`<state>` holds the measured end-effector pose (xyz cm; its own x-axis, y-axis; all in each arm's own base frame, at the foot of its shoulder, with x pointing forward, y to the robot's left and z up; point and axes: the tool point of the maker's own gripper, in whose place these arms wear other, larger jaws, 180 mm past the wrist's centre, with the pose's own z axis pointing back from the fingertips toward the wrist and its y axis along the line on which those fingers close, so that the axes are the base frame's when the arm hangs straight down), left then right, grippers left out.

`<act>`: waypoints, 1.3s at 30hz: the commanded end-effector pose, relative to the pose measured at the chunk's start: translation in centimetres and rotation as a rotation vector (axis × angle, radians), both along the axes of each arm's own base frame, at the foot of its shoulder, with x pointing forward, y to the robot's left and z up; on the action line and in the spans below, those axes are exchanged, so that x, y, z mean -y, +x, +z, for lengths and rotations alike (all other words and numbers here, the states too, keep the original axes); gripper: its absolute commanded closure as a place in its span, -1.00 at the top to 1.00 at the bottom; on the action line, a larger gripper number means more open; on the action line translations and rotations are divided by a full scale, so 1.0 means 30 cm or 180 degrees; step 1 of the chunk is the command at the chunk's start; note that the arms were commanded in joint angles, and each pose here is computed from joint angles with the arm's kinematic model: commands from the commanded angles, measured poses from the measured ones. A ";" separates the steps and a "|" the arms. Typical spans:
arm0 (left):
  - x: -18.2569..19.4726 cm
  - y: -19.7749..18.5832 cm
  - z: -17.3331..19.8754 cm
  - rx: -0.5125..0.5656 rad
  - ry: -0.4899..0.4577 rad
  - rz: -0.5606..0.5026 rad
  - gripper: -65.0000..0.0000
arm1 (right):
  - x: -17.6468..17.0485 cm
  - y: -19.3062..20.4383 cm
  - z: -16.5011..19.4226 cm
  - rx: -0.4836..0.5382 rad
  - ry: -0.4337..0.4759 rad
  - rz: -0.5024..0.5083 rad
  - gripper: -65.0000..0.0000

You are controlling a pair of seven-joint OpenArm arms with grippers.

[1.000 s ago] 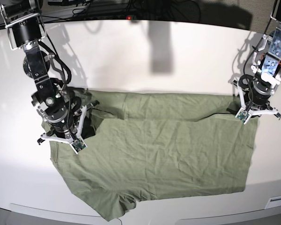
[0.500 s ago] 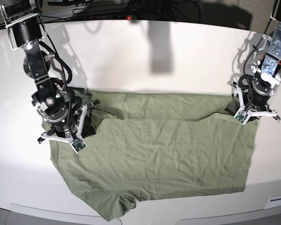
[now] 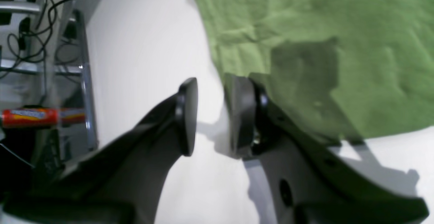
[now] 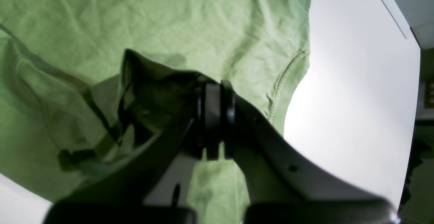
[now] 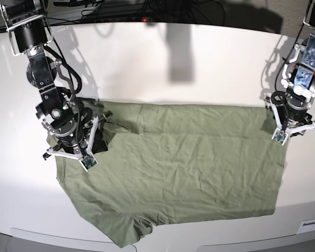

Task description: Fold the T-shirt properly

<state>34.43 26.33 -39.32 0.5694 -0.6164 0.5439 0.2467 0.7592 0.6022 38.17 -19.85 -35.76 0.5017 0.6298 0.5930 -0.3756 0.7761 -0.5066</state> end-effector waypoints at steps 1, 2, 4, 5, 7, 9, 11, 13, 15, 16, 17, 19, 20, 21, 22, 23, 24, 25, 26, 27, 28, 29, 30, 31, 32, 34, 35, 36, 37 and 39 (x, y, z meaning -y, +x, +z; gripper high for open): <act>-0.008 0.035 0.049 0.0167 0.0024 -0.0004 -0.47 | 0.009 0.042 0.066 0.0216 0.0018 -0.0023 -1.00; 0.002 0.033 0.043 0.0162 -0.0001 -0.0002 -0.47 | 0.012 0.045 0.070 0.0245 0.0028 -0.0055 -1.00; 0.016 0.031 0.036 0.0158 -0.0036 -0.0002 -0.47 | 0.012 0.049 0.077 0.0287 0.0036 -0.0057 -1.00; 0.023 0.031 0.034 0.0157 -0.0052 -0.0002 -0.47 | 0.011 0.052 0.081 0.0313 0.0034 -0.0049 -1.00; 0.037 0.031 0.029 0.0158 -0.0089 -0.0002 -0.47 | 0.000 0.062 0.095 0.0402 0.0061 0.0009 -0.59; 0.050 0.029 0.022 0.0141 -0.0120 0.0011 -0.47 | -0.022 0.076 0.119 0.0551 0.0127 0.0105 -0.16; 0.056 0.025 0.014 0.0111 -0.0137 0.0034 -0.47 | -0.036 0.091 0.149 0.0724 0.0194 0.0146 0.13; 0.055 0.021 0.009 0.0082 -0.0137 0.0057 -0.47 | -0.043 0.104 0.166 0.0797 0.0233 0.0120 0.19; 0.051 0.019 0.007 0.0064 -0.0129 0.0071 -0.47 | -0.049 0.103 0.149 0.0659 0.0272 0.0032 0.19; 0.051 0.018 0.005 0.0057 -0.0129 0.0077 -0.47 | -0.054 0.094 0.125 0.0480 0.0284 -0.0002 0.19; 0.051 0.018 0.005 0.0057 -0.0129 0.0077 -0.47 | -0.076 0.076 0.094 0.0248 0.0266 0.0115 0.19; 0.051 0.018 0.006 0.0058 -0.0129 0.0076 -0.47 | -0.145 0.026 0.041 -0.0166 0.0244 0.0594 0.19; 0.051 0.018 0.006 0.0060 -0.0129 0.0077 -0.47 | -0.175 -0.002 0.019 -0.0333 0.0237 0.0826 0.19; 0.051 0.018 0.005 0.0057 -0.0130 0.0078 -0.47 | -0.191 -0.029 -0.001 -0.0492 0.0224 0.0972 0.19; 0.051 0.017 0.005 0.0055 -0.0128 0.0078 -0.47 | -0.193 -0.050 -0.017 -0.0629 0.0231 0.1004 0.19; 0.050 0.016 0.004 0.0048 -0.0127 0.0085 -0.47 | -0.186 -0.064 -0.028 -0.0731 0.0251 0.0967 0.19; 0.050 0.016 0.004 0.0048 -0.0126 0.0085 -0.47 | -0.177 -0.075 -0.037 -0.0812 0.0257 0.0934 0.19; 0.050 0.016 0.004 0.0047 -0.0126 0.0084 -0.47 | -0.164 -0.081 -0.042 -0.0860 0.0236 0.0896 0.19; 0.050 0.016 0.004 0.0048 -0.0126 0.0085 -0.47 | -0.147 -0.079 -0.042 -0.0861 0.0209 0.0840 0.19; 0.050 0.016 0.004 0.0048 -0.0126 0.0085 -0.47 | -0.125 -0.070 -0.037 -0.0826 0.0195 0.0736 0.19; 0.050 0.016 0.004 0.0048 -0.0126 0.0083 -0.47 | -0.100 -0.061 -0.030 -0.0782 0.0193 0.0614 0.19; 0.050 0.016 0.004 0.0049 -0.0126 0.0084 -0.47 | -0.074 -0.052 -0.022 -0.0737 0.0191 0.0493 0.19; 0.050 0.016 0.004 0.0049 -0.0127 0.0084 -0.47 | -0.048 -0.045 -0.016 -0.0701 0.0191 0.0378 0.19; 0.050 0.016 0.004 0.0049 -0.0126 0.0084 -0.47 | -0.031 -0.046 -0.013 -0.0709 0.0213 0.0302 0.19; 0.050 0.016 0.004 0.0048 -0.0126 0.0083 -0.47 | -0.016 -0.054 -0.017 -0.0755 0.0244 0.0235 0.19; 0.050 0.016 0.004 0.0048 -0.0126 0.0083 -0.47 | 0.002 -0.071 -0.028 -0.0865 0.0282 0.0144 0.19; 0.050 0.017 0.004 0.0049 -0.0127 0.0082 -0.47 | 0.003 -0.080 -0.036 -0.0927 0.0310 0.0123 0.19; 0.051 0.017 0.005 0.0052 -0.0129 0.0083 -0.47 | 0.006 -0.086 -0.043 -0.0966 0.0317 0.0101 0.19; 0.051 0.017 0.004 0.0051 -0.0129 0.0083 -0.47 | 0.013 -0.087 -0.052 -0.0983 0.0324 0.0066 0.19; 0.051 0.017 0.004 0.0049 -0.0129 0.0083 -0.47 | 0.030 -0.081 -0.078 -0.0973 0.0388 -0.0034 0.19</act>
<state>33.85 24.18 -40.70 0.6021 -0.5726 0.5564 0.2488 0.7967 0.5507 34.51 -20.15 -39.57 0.6920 0.5581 0.4579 -0.5056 0.8274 -0.2444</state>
